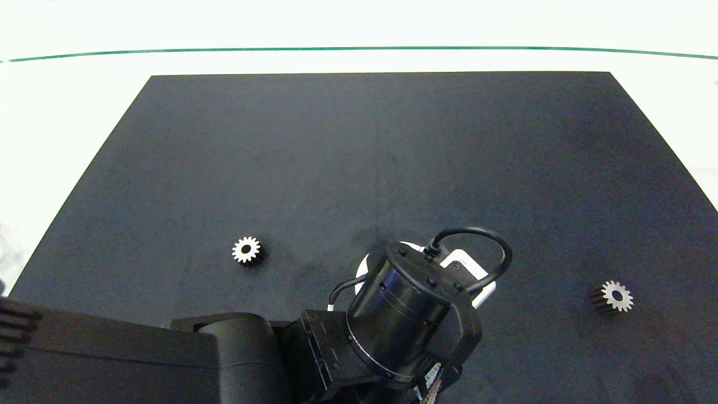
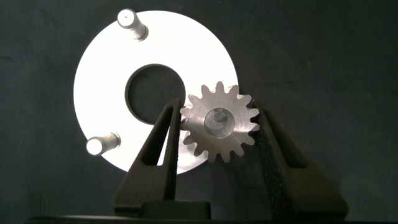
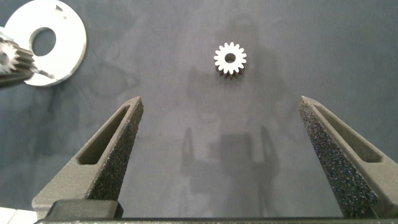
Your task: Install three planetary gears onto the carrier pins
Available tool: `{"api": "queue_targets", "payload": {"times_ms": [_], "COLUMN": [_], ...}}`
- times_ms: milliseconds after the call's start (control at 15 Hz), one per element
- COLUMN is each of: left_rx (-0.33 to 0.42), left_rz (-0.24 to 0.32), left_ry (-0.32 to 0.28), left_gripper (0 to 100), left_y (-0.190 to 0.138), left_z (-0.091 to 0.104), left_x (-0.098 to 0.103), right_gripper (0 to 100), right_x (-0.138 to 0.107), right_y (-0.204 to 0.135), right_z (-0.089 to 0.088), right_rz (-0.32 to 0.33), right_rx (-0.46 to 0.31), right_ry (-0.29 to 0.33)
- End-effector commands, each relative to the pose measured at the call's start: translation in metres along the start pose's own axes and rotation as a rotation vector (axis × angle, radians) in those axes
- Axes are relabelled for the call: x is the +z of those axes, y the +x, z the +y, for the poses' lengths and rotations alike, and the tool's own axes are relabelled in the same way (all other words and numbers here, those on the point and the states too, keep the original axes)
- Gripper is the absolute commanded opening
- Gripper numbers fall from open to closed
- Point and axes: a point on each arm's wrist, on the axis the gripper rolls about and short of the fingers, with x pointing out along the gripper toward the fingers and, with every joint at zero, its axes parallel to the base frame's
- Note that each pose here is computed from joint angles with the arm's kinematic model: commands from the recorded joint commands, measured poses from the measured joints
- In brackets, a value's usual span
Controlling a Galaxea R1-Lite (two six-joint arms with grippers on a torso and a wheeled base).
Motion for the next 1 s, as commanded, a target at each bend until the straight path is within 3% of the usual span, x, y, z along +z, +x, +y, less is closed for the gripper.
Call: {"api": "queue_targets", "payload": {"times_ms": [67, 1000], "left_rx": [0.004, 0.007], "left_rz": [0.0, 0.031], "left_ry": [-0.011, -0.008], "left_gripper": [22, 22], "left_y": [0.005, 0.014], "left_z": [-0.002, -0.009], "left_x": [0.002, -0.004], "right_gripper": [100, 100], "right_x": [0.0, 0.002], "right_y": [-0.001, -0.001], "right_z": [0.0, 0.0], "right_rz": [-0.003, -0.008], "right_rx": [-0.001, -0.001], "right_ry": [0.003, 0.003]}}
